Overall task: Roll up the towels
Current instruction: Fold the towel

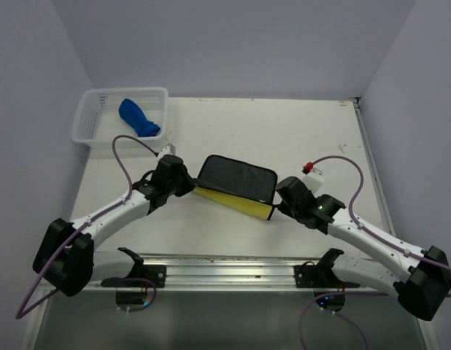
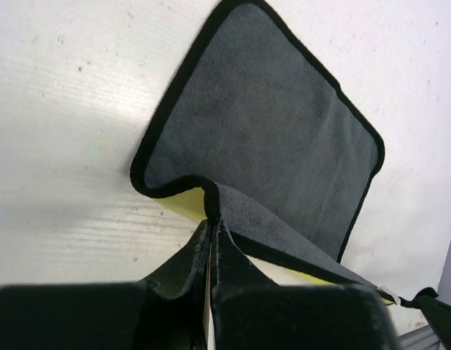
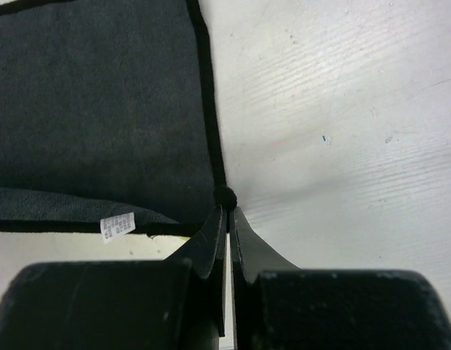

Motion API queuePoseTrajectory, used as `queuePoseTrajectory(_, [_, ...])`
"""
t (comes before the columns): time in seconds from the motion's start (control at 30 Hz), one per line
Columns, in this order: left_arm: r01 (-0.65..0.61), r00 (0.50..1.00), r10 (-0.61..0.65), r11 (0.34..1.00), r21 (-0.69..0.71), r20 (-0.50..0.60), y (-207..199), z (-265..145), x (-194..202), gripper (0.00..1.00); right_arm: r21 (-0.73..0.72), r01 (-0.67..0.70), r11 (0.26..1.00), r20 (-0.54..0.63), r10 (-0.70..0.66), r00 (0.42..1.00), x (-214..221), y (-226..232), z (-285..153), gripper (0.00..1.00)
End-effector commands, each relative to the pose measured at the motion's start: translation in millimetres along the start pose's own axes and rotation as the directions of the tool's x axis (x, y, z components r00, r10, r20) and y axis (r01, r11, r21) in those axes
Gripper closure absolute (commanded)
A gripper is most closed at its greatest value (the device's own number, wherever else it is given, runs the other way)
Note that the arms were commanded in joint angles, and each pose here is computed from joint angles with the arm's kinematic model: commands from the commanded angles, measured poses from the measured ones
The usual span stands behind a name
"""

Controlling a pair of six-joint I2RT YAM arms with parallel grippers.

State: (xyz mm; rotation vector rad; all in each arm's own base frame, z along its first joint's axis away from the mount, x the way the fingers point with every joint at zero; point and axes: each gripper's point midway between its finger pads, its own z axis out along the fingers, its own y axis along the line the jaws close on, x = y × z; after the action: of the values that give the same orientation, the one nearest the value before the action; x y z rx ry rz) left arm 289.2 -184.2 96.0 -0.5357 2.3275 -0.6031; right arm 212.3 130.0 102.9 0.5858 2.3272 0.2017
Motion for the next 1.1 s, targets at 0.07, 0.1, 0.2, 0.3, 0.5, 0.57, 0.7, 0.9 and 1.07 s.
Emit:
queuePoseTrajectory(0.07, [-0.026, 0.992, 0.024, 1.000, 0.017, 0.121, -18, 7, -41, 1.00, -0.004, -0.033, 0.999, 0.086, 0.033, 0.996, -37, 18, 11, 1.00])
queuePoseTrajectory(0.1, [-0.029, 0.992, 0.026, 0.999, 0.022, 0.123, -20, 9, -42, 1.00, 0.004, -0.034, 0.999, 0.083, 0.033, 0.996, -40, 20, 14, 1.00])
queuePoseTrajectory(0.2, [-0.037, 0.993, 0.034, 0.999, 0.028, 0.115, -25, 17, -46, 1.00, 0.002, -0.037, 0.999, 0.087, 0.037, 0.995, -47, 25, 18, 1.00])
queuePoseTrajectory(0.3, [-0.044, 0.993, 0.041, 0.999, 0.030, 0.109, -29, 25, -47, 1.00, 0.011, -0.030, 0.999, 0.089, 0.029, 0.996, -51, 29, 25, 1.00])
queuePoseTrajectory(0.5, [-0.060, 0.991, 0.056, 0.998, 0.029, 0.117, -39, 37, -60, 1.00, 0.059, -0.015, 0.998, 0.083, 0.010, 0.996, -57, 28, 39, 1.00])
queuePoseTrajectory(0.57, [-0.066, 0.991, 0.062, 0.997, 0.032, 0.117, -43, 42, -65, 1.00, 0.077, -0.003, 0.997, 0.081, -0.003, 0.997, -57, 26, 44, 1.00])
queuePoseTrajectory(0.7, [-0.069, 0.992, 0.066, 0.997, 0.026, 0.112, -47, 50, -71, 0.99, 0.098, -0.007, 0.995, 0.088, -0.002, 0.996, -66, 25, 50, 1.00])
queuePoseTrajectory(0.9, [-0.080, 0.991, 0.078, 0.997, 0.014, 0.109, -51, 62, -76, 0.97, 0.110, -0.022, 0.994, 0.084, 0.013, 0.996, -77, 25, 62, 1.00])
queuePoseTrajectory(1.07, [-0.087, 0.992, 0.086, 0.996, 0.006, 0.093, -51, 72, -75, 0.97, 0.126, -0.014, 0.992, 0.072, 0.005, 0.997, -82, 26, 74, 1.00])
